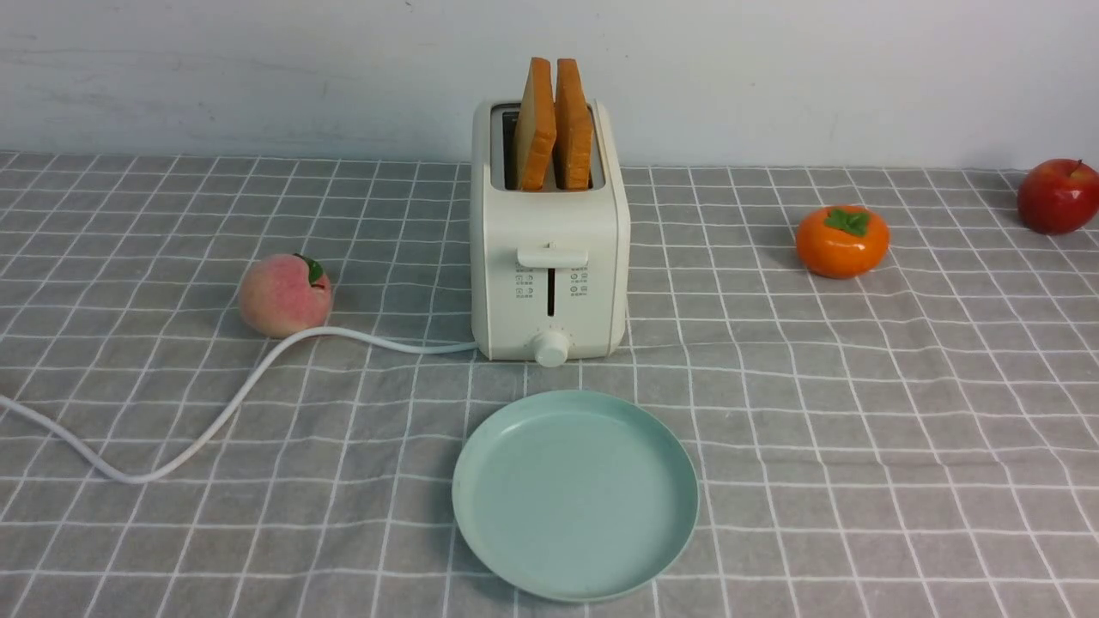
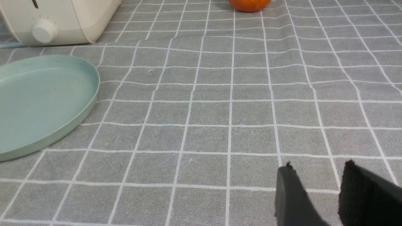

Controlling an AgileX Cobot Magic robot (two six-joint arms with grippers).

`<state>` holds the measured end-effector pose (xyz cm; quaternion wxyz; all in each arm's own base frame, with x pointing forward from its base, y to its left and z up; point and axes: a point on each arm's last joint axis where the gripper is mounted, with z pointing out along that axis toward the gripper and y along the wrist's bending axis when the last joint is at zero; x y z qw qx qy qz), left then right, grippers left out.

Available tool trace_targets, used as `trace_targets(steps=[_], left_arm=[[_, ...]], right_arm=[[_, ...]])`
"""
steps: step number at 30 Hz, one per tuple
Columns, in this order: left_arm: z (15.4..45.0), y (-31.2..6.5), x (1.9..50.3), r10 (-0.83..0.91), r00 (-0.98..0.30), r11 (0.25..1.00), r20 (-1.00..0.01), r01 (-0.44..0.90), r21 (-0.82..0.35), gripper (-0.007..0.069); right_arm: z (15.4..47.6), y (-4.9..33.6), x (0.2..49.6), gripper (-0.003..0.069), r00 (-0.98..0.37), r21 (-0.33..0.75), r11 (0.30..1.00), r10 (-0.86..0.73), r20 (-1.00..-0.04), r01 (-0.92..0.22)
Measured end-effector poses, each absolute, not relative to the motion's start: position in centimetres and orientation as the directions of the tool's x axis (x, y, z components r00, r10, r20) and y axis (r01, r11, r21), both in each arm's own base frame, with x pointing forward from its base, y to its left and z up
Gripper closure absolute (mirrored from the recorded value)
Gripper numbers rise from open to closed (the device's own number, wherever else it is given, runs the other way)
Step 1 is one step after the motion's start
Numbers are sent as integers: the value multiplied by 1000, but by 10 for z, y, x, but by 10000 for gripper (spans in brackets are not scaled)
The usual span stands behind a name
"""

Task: Take toasted bread from bread machine on grey coffee table place on plate.
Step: 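Reach for a toast slice standing in the toaster with the left gripper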

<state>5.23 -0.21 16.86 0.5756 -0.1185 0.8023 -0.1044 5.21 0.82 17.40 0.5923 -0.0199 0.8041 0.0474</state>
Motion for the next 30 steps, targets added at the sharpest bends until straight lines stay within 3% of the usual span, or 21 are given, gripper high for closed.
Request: trace_targets(steps=[10,14,17,18,19,20,23,26,27,28,29,30], left_arm=[[171,-1,53,-289,-287,957,-913,-65,-282,387],[177,-2,55,-352,-220,935,-910,-47,-351,387],[189,-4,56,-566,-108,823,-818,-9,-568,387],[192,-4,57,-606,-82,793,-791,4,-609,387],[192,-4,57,-609,-74,792,-790,7,-611,387],[198,-3,57,-665,-19,746,-747,36,-665,387],[209,1,56,-735,87,678,-673,93,-729,396],[216,4,55,-766,163,641,-621,133,-756,435],[219,6,54,-775,195,630,-602,149,-762,514],[219,6,54,-777,196,627,-599,150,-764,525],[220,6,54,-781,183,622,-597,148,-769,610],[222,5,54,-783,169,621,-599,146,-770,639]], right_arm=[[174,8,52,420,-298,53,995,24,-954,-88],[174,9,52,420,-296,62,994,33,-955,-89],[177,13,53,419,-270,256,963,225,-936,-87],[179,14,53,419,-259,340,937,309,-915,-84],[180,14,53,419,-256,357,930,326,-910,-83],[184,15,54,419,-226,486,870,459,-859,-78],[191,15,55,419,-185,664,744,644,-743,-75],[194,15,55,419,-160,734,674,719,-677,-77],[195,14,56,419,-144,712,697,699,-701,-84],[195,14,56,419,-144,712,697,699,-701,-84],[195,14,56,419,-138,654,751,640,-755,-93],[195,14,56,419,-137,624,775,611,-780,-98]])
